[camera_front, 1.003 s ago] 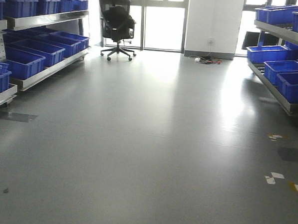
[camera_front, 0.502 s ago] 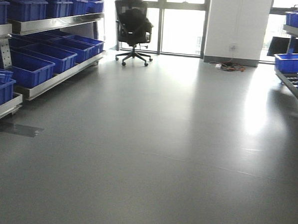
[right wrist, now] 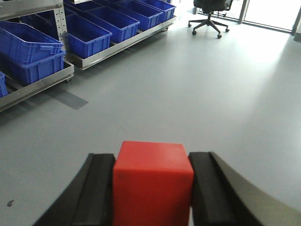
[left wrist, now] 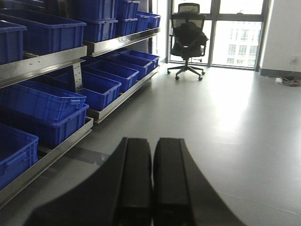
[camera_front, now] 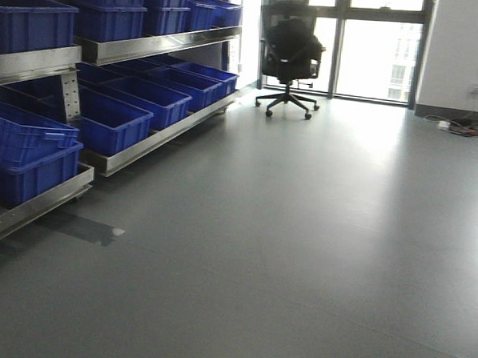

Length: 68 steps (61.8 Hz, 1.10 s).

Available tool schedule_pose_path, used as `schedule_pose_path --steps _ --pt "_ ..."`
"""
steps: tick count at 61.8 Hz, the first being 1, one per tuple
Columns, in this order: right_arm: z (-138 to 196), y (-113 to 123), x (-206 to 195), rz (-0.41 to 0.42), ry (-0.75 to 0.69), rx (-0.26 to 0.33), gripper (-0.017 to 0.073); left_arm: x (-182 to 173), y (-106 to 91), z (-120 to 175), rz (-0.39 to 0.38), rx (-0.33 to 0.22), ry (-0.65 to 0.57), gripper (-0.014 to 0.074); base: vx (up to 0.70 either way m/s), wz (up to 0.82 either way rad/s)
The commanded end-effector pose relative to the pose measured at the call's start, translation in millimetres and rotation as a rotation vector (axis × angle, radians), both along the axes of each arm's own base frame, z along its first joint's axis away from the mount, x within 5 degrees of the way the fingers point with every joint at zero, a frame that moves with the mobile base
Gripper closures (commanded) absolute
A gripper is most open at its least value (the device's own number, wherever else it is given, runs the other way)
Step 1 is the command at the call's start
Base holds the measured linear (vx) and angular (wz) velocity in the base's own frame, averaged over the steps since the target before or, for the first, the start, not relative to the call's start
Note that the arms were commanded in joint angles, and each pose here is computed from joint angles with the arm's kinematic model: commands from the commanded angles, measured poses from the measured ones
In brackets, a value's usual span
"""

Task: Pick red cube and place on left shelf
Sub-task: 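Drive the base away from the table, holding the red cube, then drive up to the shelf rack and stop before a blue bin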

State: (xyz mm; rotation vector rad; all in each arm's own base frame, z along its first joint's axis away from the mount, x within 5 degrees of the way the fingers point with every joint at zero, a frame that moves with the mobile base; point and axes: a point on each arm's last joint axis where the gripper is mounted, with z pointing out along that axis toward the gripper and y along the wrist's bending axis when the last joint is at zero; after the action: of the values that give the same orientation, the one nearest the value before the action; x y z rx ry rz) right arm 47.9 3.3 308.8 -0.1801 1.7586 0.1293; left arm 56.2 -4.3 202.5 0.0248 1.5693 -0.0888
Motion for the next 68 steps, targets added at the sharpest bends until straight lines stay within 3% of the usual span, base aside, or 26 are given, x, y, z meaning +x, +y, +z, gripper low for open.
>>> schedule_pose_path --steps 1,68 --pt "16.0 0.8 0.6 0.010 -0.108 -0.004 0.0398 -0.4 0.8 0.9 0.010 -0.010 -0.080 0.0493 0.63 0.35" --pt "15.9 0.8 0.6 0.010 -0.107 -0.004 0.0398 -0.4 0.8 0.9 0.010 -0.010 -0.080 0.0493 0.61 0.33"
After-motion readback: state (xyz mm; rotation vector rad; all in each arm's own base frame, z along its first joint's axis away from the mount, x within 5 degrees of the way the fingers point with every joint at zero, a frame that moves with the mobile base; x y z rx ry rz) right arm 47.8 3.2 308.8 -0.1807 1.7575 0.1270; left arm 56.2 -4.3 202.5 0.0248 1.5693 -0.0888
